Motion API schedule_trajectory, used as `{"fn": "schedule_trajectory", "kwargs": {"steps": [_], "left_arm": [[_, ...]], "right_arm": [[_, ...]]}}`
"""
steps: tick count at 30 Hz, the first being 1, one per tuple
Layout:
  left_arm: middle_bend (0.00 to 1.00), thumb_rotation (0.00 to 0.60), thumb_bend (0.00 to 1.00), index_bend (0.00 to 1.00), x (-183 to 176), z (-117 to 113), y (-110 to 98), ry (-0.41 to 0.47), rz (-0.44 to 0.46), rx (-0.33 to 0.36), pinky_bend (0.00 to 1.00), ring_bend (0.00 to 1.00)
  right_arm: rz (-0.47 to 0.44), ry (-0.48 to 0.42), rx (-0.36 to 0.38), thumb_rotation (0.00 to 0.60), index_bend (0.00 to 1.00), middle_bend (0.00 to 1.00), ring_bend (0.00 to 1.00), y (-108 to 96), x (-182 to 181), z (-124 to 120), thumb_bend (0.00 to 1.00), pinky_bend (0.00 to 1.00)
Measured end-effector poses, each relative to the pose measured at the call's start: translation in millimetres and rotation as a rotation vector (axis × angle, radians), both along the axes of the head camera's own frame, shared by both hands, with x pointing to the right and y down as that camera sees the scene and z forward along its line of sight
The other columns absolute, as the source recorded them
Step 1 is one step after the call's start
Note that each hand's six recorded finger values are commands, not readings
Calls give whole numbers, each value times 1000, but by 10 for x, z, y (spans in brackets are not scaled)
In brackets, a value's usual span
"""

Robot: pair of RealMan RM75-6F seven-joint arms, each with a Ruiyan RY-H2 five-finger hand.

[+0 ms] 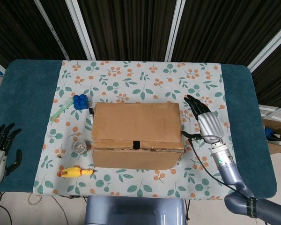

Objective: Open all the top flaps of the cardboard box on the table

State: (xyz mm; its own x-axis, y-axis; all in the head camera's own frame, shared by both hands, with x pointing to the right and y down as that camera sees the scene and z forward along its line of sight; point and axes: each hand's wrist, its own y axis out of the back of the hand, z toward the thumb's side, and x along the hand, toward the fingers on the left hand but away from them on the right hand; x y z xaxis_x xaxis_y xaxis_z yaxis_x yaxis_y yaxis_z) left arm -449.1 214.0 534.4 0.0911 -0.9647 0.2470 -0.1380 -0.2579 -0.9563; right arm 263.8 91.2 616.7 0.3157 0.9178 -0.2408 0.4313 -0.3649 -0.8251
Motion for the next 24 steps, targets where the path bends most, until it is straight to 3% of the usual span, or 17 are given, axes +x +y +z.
{"fn": "schedule_trajectory", "kwargs": {"steps": [17,24], "left_arm": [[78,600,527,160,-11,-23,3,-12,-15,14,0,0],[78,600,527,161,-21,-20,-2,-13,-18,11,0,0]], "right_arm": [[-13,-52,-18,600,0,68,107,-141,-63,138,62,192],[-18,-13,3,600,0,68,107,-166,-37,176,60,192]]}}
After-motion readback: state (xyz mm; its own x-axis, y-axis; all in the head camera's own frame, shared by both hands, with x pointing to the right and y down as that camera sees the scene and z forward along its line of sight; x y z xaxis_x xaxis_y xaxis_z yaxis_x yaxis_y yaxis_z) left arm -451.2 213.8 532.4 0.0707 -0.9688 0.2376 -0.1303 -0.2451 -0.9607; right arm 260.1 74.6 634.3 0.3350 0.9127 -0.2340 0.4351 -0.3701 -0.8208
